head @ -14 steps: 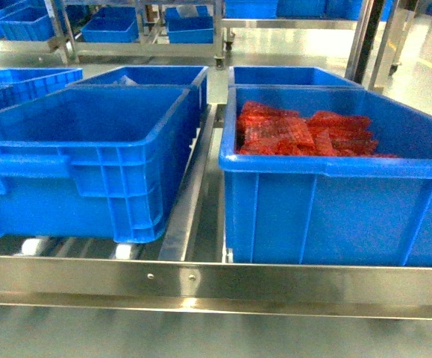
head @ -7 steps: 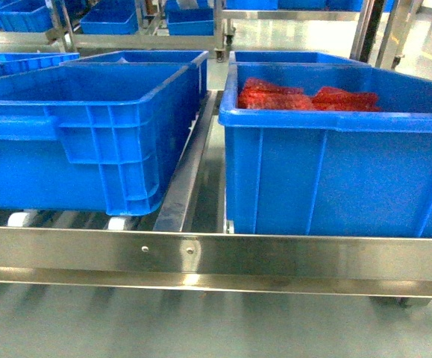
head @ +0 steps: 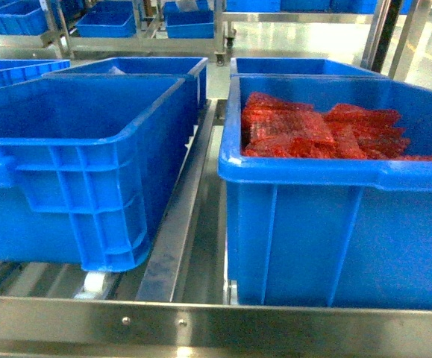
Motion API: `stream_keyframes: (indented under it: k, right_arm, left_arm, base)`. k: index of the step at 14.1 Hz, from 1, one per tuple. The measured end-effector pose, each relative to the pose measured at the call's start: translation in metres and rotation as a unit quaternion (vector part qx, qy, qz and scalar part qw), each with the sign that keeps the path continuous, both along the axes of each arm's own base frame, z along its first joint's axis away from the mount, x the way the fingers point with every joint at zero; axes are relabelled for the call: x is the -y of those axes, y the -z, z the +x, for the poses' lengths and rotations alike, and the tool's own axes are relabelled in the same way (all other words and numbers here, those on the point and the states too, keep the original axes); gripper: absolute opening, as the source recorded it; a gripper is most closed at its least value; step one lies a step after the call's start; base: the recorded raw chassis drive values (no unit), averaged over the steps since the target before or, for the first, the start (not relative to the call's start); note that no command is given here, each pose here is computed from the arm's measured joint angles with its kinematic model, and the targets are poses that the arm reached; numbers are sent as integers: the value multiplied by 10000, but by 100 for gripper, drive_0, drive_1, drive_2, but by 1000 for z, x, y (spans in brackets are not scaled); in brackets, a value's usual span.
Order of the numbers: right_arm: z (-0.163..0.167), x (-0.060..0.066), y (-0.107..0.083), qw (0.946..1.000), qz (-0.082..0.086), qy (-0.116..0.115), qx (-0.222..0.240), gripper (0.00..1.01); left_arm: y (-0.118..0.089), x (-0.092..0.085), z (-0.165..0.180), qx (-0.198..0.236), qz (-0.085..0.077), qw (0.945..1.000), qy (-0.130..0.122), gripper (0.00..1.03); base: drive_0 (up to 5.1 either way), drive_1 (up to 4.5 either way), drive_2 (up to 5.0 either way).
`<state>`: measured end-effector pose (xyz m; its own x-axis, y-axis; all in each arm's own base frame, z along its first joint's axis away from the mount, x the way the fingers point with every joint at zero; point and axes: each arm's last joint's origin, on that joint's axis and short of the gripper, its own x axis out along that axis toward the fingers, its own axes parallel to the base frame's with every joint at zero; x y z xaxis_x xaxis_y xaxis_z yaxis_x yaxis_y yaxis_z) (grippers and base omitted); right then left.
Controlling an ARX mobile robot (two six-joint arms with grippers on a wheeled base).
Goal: Pick blue part to blue bin on bottom shelf
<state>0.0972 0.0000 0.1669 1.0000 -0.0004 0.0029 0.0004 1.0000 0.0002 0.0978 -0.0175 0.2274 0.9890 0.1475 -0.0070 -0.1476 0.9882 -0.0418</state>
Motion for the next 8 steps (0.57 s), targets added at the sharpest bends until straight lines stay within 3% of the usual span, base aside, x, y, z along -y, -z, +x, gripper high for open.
stream_keyframes:
  k: [6,8]
  right_arm:
    - [0,0,0,10000,0,-2,6,98]
    - [0,0,0,10000,0,0,-4,98]
  left_arm:
    - [0,0,0,2,-1,10000,0,43]
    - [0,0,1,-22,7,10000,6,43]
  base:
    - [-4,429,-438]
    - [0,0,0]
